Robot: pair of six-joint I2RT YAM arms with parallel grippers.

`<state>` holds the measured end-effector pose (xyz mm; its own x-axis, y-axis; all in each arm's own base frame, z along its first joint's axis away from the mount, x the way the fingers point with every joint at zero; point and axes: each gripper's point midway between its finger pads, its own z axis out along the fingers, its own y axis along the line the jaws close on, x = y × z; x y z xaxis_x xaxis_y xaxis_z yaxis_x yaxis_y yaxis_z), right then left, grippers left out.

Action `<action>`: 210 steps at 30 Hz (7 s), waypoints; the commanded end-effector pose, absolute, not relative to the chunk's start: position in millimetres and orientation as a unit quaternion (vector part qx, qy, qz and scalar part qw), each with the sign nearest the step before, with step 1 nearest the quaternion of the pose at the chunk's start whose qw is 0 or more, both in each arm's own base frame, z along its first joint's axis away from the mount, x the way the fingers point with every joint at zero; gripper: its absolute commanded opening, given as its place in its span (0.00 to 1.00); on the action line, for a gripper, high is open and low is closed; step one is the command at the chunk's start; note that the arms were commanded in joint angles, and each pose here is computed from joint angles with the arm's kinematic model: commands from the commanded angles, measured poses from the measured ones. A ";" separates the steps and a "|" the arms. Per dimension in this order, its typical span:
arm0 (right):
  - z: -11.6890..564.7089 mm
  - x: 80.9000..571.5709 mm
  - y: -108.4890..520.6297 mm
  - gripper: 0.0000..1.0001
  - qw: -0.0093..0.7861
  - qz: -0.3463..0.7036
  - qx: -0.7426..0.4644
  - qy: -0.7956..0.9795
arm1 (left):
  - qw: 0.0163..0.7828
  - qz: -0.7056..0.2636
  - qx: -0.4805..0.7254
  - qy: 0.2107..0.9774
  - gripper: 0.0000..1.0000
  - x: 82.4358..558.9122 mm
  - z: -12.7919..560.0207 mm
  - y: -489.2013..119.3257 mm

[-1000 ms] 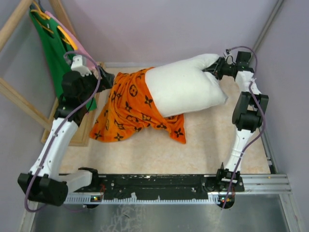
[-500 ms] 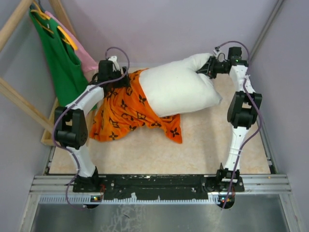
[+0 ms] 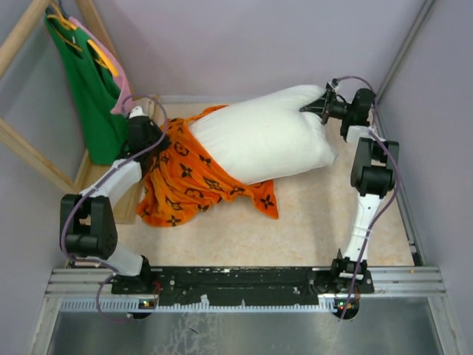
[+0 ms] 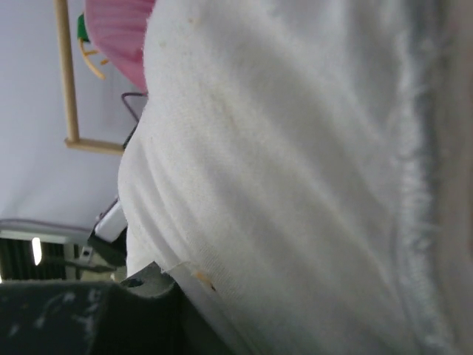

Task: Remove the pillowcase from the pillow
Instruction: Remove the pillow from the pillowcase.

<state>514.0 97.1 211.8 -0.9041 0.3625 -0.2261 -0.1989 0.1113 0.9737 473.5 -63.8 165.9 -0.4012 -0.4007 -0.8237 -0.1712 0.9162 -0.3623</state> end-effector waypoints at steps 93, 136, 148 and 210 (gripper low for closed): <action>252.1 521.9 53.8 0.00 0.413 0.484 0.162 0.754 | 0.539 -0.121 0.093 0.828 0.99 340.0 218.4 -304.2; 311.9 499.6 21.7 0.00 0.469 0.466 0.155 0.734 | 0.630 -0.165 0.028 0.758 1.00 433.0 306.7 -189.8; 311.7 479.3 77.4 0.00 0.445 0.481 0.110 0.747 | 0.583 -0.130 0.071 0.799 0.98 607.3 261.3 -217.6; 355.9 402.7 71.7 0.00 0.488 0.476 0.106 0.724 | 0.448 -0.097 -0.007 0.889 0.67 365.9 78.0 -200.3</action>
